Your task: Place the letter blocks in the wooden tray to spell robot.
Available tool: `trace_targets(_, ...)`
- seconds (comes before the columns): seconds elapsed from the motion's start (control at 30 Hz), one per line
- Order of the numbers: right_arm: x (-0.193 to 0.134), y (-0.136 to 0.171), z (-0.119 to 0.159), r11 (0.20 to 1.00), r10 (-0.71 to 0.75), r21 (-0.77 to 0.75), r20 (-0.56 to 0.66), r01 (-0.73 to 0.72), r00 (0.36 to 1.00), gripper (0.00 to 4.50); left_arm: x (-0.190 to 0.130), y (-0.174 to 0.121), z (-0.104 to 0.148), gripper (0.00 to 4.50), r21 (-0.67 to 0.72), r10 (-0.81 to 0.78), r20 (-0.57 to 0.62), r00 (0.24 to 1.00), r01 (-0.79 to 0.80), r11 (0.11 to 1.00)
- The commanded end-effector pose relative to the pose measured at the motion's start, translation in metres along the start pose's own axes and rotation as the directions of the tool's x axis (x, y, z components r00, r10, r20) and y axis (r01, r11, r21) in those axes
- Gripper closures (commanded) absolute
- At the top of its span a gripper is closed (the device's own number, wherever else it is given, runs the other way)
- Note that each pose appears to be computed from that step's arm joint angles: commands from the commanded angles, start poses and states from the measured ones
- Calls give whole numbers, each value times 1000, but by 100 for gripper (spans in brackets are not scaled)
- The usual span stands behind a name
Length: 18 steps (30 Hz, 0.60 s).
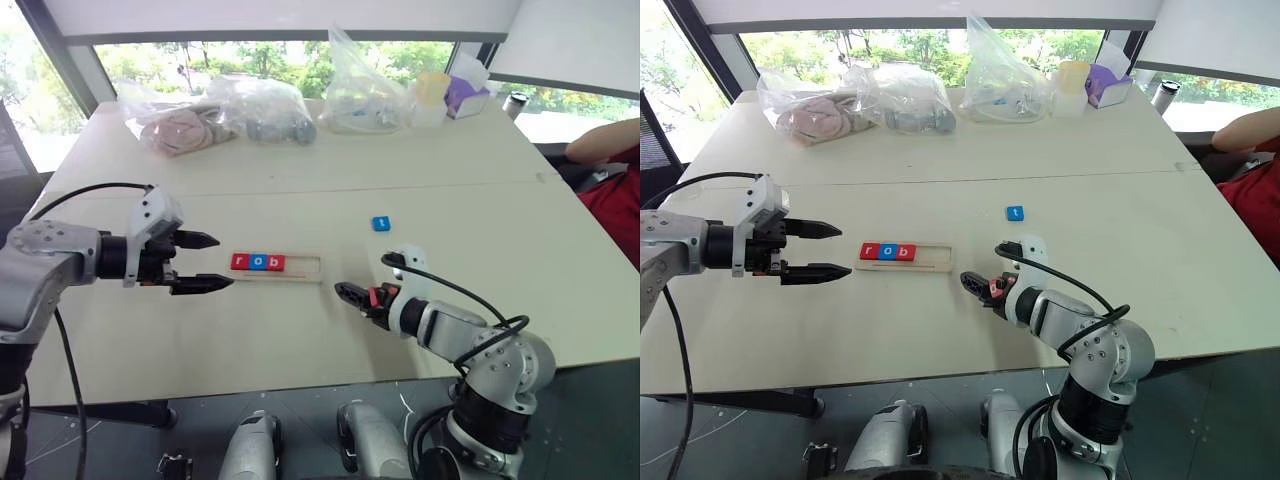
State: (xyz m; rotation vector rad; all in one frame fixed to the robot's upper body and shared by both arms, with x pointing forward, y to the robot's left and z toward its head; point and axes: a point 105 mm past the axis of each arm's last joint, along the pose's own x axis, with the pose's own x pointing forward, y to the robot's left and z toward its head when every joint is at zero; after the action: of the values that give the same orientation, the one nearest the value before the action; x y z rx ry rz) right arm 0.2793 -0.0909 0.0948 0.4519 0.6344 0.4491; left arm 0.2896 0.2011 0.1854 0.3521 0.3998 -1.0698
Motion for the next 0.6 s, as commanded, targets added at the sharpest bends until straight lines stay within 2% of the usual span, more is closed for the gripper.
trace_targets(0.03, -19, -20, 1, 981, -117, -160, -13, 114, 993, 17, -5, 1, 6, 0, 44, 14, 2, 1000, -14, 999)
trace_targets(0.07, -24, -25, 3, 965, -153, -220, -13, 146, 988, 17, -5, 1, 6, 0, 44, 14, 1, 1000, -15, 999)
trace_targets(0.13, -36, -39, 12, 860, -270, -445, 16, 249, 963, 17, -5, 1, 6, 0, 45, 14, 1, 1000, -14, 999)
trace_targets(0.17, -40, -41, 14, 826, -287, -498, 32, 264, 957, 17, -4, 1, 6, 0, 45, 13, 2, 1000, -13, 999)
trace_targets(0.27, -43, -32, 20, 819, -244, -513, 97, 258, 965, 17, -3, 2, 5, 0, 46, 8, 3, 1000, -8, 999)
trace_targets(0.47, -35, -10, 17, 856, -168, -469, 146, 218, 975, 17, 1, 3, 6, 0, 53, -7, 3, 1000, 6, 999)
trace_targets(0.6, -32, -14, 16, 850, -164, -481, 148, 216, 975, 17, 2, 3, 7, 0, 55, -16, 2, 1000, 16, 998)
